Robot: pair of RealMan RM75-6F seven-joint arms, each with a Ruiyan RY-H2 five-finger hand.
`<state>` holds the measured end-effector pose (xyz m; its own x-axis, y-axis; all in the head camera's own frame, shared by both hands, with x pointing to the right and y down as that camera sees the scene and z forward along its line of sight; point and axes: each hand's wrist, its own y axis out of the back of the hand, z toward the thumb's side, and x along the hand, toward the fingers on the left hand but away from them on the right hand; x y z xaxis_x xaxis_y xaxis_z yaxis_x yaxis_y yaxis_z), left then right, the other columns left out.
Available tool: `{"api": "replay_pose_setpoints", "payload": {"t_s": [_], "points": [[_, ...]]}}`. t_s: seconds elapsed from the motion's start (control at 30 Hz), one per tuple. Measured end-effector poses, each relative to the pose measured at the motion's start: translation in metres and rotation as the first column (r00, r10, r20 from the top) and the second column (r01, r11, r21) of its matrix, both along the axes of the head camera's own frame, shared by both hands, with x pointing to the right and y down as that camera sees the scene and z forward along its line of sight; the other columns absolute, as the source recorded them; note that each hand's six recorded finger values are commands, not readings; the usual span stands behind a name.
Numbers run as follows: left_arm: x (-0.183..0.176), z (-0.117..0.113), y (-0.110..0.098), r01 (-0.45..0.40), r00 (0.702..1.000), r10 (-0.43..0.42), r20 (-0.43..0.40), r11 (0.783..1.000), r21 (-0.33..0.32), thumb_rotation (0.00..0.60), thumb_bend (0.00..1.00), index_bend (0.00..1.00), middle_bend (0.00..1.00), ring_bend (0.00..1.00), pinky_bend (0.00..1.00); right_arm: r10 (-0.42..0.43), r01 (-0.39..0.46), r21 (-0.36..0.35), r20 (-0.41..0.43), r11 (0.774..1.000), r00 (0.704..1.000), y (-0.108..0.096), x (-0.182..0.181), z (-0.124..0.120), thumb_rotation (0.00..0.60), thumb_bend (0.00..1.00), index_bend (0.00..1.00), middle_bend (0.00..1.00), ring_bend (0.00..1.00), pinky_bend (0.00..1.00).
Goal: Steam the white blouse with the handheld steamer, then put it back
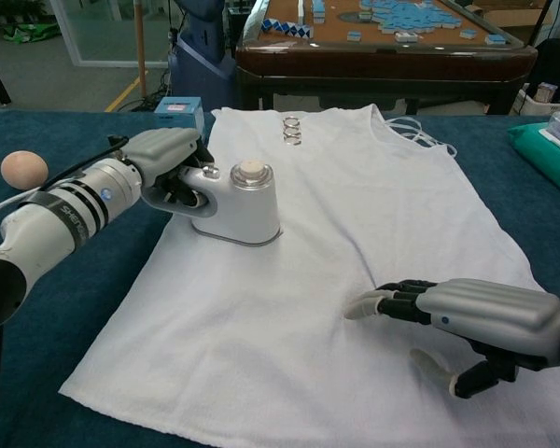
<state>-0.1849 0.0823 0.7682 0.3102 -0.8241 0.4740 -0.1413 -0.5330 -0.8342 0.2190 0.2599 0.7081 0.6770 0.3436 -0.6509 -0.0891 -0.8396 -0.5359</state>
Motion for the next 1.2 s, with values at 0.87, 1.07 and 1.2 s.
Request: {"api": "replay_pose_setpoints", "payload": {"t_s": [0.87,1.07,1.2], "points": [[0.027,-0.025,0.045,-0.143,0.989,0.143,-0.039,0.989,-0.019,0.600,0.29,0.78,0.80,0.68,0.76,-0.011,0.011,-0.010,0.005,1.000,1.000,0.005,0.000,-0.002,0.594,0.70,0.00,0.08,0.00,0.03],[0.011,-0.029,0.039,-0.131,0.991,0.131,-0.021,0.991,-0.003,0.600,0.29,0.78,0.80,0.68,0.76,-0.015,0.015,-0.009,0.008,1.000,1.000,0.005,0.000,-0.002,0.594,0.70,0.00,0.08,0.00,0.03],[-0.009,-0.026,0.035,-0.105,0.994,0.105,0.007,0.994,-0.007,0.600,0.29,0.78,0.80,0.68,0.76,-0.017,0.017,-0.010,0.006,1.000,1.000,0.005,0.000,-0.002,0.593,0.70,0.00,0.08,0.00,0.03]]}}
